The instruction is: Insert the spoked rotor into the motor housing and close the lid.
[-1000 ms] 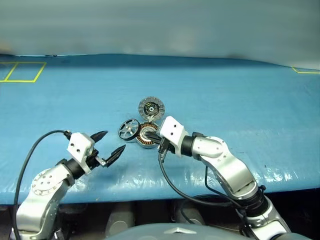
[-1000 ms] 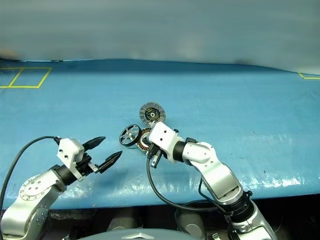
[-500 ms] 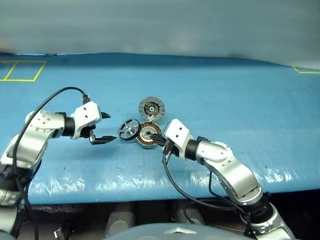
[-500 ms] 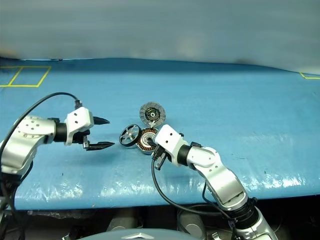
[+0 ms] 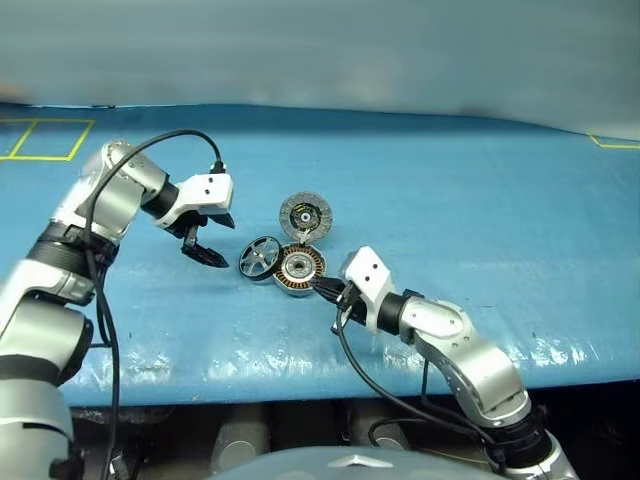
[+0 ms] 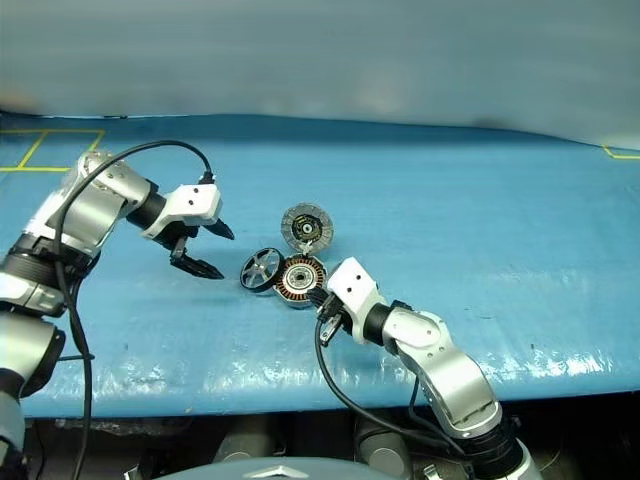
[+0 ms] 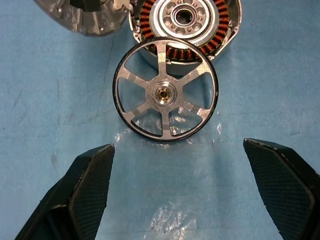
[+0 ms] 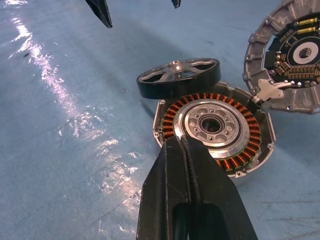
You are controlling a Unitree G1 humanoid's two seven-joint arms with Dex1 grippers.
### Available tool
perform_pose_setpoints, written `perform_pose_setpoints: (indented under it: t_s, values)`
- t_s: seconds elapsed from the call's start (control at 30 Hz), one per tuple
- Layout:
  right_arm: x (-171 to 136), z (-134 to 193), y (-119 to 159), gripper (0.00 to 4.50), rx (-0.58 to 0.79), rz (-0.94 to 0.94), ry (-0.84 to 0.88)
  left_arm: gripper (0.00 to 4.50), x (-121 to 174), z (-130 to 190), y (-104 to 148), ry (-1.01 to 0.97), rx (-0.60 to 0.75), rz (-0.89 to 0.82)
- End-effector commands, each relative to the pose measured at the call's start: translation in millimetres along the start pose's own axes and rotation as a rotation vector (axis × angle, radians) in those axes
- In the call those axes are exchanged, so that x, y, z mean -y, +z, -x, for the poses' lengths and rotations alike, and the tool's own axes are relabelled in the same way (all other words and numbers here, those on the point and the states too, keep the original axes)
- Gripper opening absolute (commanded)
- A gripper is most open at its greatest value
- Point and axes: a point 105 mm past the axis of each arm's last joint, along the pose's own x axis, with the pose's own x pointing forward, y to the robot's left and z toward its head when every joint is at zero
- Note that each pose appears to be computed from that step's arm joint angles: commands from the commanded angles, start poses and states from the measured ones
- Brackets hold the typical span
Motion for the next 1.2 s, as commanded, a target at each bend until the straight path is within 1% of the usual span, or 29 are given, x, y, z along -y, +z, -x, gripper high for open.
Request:
perform_pose_setpoints:
  t_s: [0.03, 0.1, 0.27, 0.4, 0.53, 0.67, 0.8, 0.97, 1.07, 1.13, 1.2]
  values:
    - [4, 3, 9, 0.03, 0.045, 0.002, -0.02, 4.5, -10, 4, 10, 0.01, -0.015, -0.01]
    - [5, 3, 7, 0.03, 0.041, -0.004, -0.023, 4.5, -14, 1, 15, 0.004, -0.018, -0.001]
    - [5, 5, 3, 0.03, 0.032, -0.02, -0.019, 4.5, -19, -10, 19, -0.025, -0.081, 0.019]
    - [5, 7, 1, 0.03, 0.022, -0.021, -0.019, 4.5, -20, -20, 33, -0.053, -0.1, 0.007]
    - [5, 10, -1, 0.03, 0.014, -0.026, -0.023, 4.5, -22, -25, 32, -0.067, -0.193, -0.015]
    - [5, 12, -2, 0.03, 0.006, -0.029, -0.024, 4.5, -23, -28, 42, -0.08, -0.207, -0.045]
    - [5, 13, -3, 0.03, 0.001, -0.028, -0.025, 4.5, -24, -29, 44, -0.086, -0.231, -0.07]
    - [6, 14, -4, 0.03, -0.007, -0.031, -0.031, 4.5, -24, -29, 37, -0.09, -0.275, -0.073]
    - [6, 15, -4, 0.0, -0.01, -0.031, -0.035, 3.9, -24, -30, 34, -0.094, -0.274, -0.066]
    - [7, 15, -4, 0.0, -0.01, -0.031, -0.038, 3.28, -24, -32, 32, -0.095, -0.277, -0.066]
    - [7, 15, -4, 0.0, -0.011, -0.031, -0.04, 3.28, -23, -33, 30, -0.099, -0.28, -0.065]
